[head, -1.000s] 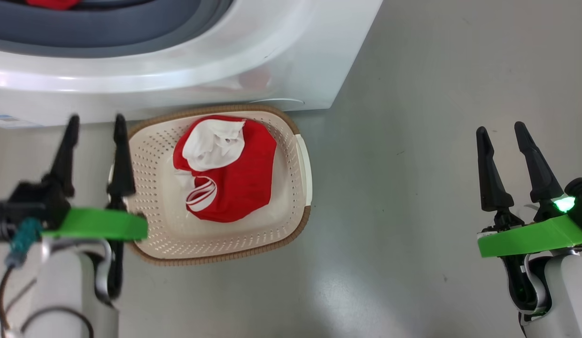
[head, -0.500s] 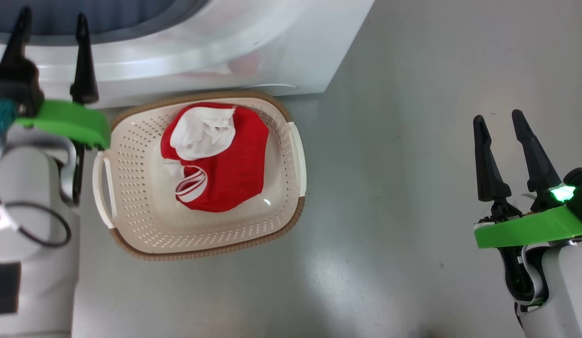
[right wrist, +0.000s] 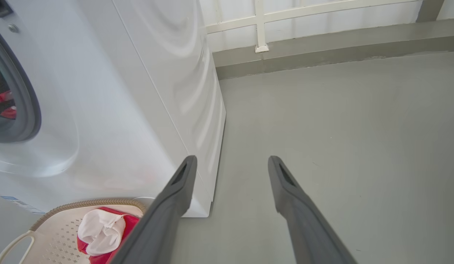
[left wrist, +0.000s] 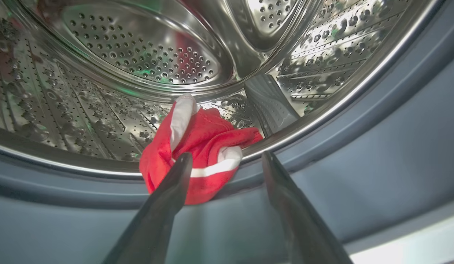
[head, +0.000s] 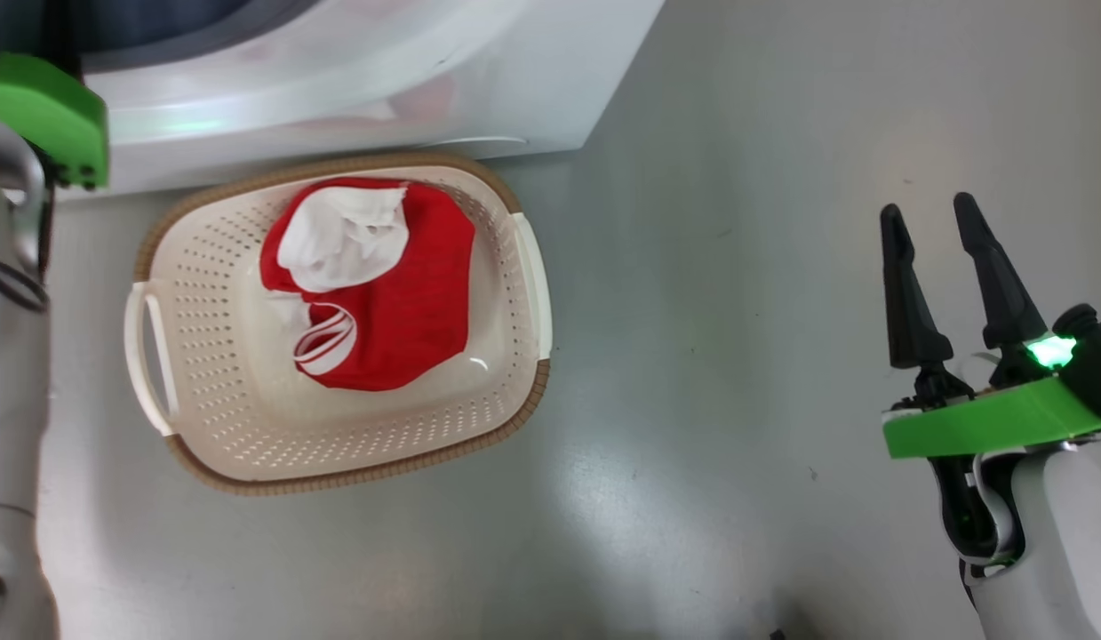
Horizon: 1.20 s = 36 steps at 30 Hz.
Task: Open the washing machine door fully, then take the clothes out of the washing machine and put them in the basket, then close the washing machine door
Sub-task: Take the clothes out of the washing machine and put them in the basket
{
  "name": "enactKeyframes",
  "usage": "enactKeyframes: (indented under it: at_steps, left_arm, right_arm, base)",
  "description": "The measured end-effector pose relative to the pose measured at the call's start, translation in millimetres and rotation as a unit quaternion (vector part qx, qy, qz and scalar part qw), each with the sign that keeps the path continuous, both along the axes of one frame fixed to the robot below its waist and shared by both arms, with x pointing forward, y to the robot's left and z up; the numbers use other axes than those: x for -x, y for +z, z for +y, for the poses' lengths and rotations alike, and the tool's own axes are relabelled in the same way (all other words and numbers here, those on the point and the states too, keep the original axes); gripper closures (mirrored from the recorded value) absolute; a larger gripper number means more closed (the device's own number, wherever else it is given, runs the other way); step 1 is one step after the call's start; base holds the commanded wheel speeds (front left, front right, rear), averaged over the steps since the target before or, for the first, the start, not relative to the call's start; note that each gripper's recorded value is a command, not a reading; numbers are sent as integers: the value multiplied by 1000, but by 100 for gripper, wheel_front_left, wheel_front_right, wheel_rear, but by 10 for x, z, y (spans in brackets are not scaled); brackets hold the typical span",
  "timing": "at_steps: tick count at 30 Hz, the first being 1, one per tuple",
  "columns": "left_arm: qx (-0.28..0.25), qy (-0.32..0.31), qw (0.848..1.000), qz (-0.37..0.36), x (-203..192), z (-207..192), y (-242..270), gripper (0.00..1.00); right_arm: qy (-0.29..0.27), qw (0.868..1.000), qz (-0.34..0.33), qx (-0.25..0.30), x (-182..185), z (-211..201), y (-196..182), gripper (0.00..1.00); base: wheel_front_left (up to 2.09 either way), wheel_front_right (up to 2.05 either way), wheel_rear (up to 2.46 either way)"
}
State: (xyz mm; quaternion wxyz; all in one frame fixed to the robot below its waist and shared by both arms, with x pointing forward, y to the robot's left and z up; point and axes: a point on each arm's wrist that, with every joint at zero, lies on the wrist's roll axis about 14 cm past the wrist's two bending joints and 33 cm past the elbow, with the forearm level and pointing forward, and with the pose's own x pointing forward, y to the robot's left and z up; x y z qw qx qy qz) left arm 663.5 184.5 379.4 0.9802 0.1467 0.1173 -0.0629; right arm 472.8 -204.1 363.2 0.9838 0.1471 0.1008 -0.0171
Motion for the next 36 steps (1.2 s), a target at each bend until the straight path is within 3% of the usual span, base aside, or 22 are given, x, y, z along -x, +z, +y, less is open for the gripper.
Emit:
enactKeyframes:
  at_steps: [24,26,31,32,36]
  left_arm:
    - [-46,27,997,48,-250,153,-269,0]
    - [-50,28,997,46,-265,153,-263,42]
    - [-53,29,997,50,-262,149,-287,93]
    - [-54,28,997,51,-261,148,-289,100]
    - [-54,30,997,51,-258,156,-282,100]
  right_arm:
    - [-18,1000,10,9,23,-130,-68,0]
    - [-18,1000,10,9,27,-135,-70,0]
    - [-20,1000,10,10,35,-146,-65,0]
    - [-20,1000,10,10,35,-146,-65,0]
    - [-20,1000,10,10,32,-143,-62,0]
  base:
    - [0,0,0]
    - [0,0,0]
    - [0,0,0]
    - [0,0,0]
    - [0,0,0]
